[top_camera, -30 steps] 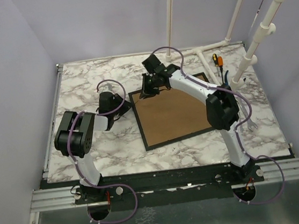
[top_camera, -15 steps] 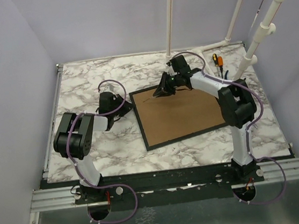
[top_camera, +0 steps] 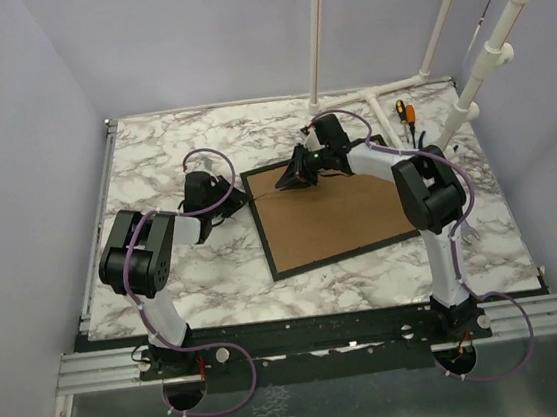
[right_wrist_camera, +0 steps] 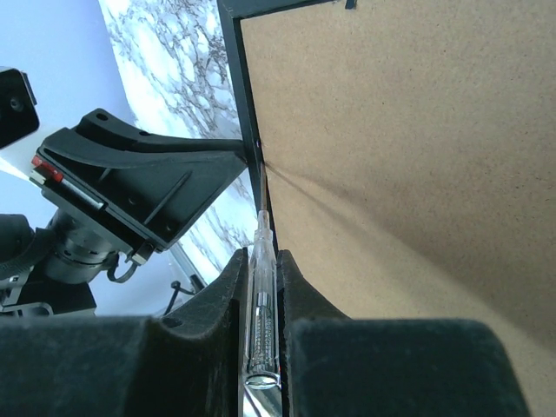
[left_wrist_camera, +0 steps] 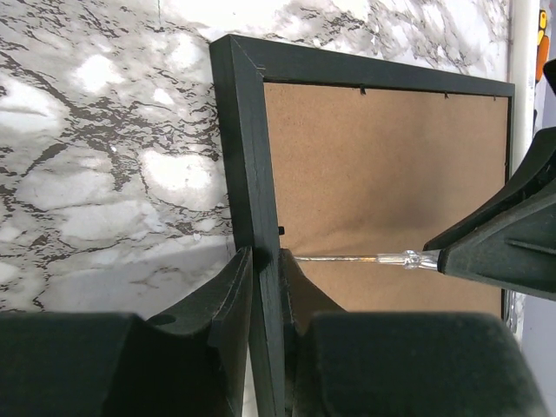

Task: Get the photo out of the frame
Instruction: Release the photo frame item from the photo frame.

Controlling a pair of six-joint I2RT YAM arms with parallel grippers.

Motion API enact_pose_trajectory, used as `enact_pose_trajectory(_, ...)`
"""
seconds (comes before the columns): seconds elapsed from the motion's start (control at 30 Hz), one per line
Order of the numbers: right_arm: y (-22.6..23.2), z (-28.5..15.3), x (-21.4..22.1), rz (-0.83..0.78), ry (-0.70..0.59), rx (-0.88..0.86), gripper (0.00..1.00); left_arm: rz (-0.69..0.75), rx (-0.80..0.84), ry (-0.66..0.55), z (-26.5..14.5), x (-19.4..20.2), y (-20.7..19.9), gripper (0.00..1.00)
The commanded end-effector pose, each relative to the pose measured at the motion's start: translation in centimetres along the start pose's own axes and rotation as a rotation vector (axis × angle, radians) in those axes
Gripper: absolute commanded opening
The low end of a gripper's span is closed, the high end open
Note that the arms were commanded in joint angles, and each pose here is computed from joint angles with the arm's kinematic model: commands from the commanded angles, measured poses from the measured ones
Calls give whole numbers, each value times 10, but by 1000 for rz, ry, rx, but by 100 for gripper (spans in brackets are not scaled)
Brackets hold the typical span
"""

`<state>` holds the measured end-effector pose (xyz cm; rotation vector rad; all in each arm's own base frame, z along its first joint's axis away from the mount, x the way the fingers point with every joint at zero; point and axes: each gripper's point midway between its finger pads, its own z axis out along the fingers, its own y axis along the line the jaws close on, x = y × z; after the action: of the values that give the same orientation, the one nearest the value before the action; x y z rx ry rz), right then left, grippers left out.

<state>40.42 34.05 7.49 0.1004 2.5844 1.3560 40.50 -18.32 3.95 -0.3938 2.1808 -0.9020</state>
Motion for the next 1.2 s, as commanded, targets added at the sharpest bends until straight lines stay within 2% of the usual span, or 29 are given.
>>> enact_pose_trajectory(0.0, -4, 6, 5, 18, 25, -25, 1, 17, 38, 15, -2, 2, -11, 19)
enact_pose_trajectory(0.53, -8, -1, -11, 27, -16, -3, 0, 19, 39, 16, 0, 2, -11, 17)
enact_pose_trajectory(1.17, -12, 8, -11, 48, 12, -10, 1, 18, 40, 19, 1, 2, -10, 17)
